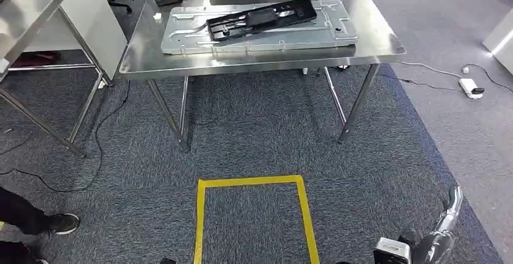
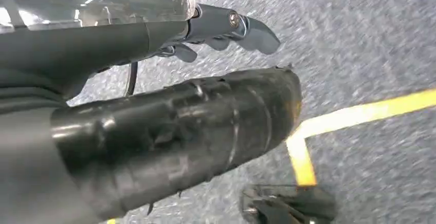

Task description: Take the parts from the cabinet and place them on the table.

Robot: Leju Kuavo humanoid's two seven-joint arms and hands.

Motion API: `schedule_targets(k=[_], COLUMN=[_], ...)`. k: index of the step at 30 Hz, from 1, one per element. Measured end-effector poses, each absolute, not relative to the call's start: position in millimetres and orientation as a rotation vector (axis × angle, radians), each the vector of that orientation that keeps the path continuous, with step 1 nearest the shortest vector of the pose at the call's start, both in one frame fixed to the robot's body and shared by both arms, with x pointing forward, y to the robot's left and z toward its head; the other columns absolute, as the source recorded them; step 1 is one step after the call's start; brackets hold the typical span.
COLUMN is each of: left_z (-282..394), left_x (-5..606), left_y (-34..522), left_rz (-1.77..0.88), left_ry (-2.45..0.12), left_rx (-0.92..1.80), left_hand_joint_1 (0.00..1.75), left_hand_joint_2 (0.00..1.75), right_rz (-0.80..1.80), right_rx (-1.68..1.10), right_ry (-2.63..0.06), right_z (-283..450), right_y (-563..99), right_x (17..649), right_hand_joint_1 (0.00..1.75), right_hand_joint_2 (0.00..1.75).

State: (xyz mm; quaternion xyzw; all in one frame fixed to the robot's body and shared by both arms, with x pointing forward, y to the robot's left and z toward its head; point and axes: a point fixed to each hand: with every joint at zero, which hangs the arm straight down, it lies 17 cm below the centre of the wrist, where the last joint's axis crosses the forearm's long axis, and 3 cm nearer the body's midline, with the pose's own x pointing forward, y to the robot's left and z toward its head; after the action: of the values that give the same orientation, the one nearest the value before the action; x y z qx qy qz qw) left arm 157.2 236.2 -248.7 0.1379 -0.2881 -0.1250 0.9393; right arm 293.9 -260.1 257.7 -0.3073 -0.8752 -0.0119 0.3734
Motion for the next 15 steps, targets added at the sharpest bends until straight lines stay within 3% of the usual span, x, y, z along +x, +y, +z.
schedule_targets(k=[15], left_z=[-249], left_x=[155], left_y=[235], left_rz=[-0.234], left_ry=[-0.585], left_rx=[0.279], left_hand_joint_1=[0.0], left_hand_joint_2=[0.0], right_rz=[-0.096], right_rx=[-0.816], right_ry=[-2.088], right_z=[216], right_y=[-315], right_x=[297], right_hand_joint_1=[0.0], right_hand_joint_2=[0.0])
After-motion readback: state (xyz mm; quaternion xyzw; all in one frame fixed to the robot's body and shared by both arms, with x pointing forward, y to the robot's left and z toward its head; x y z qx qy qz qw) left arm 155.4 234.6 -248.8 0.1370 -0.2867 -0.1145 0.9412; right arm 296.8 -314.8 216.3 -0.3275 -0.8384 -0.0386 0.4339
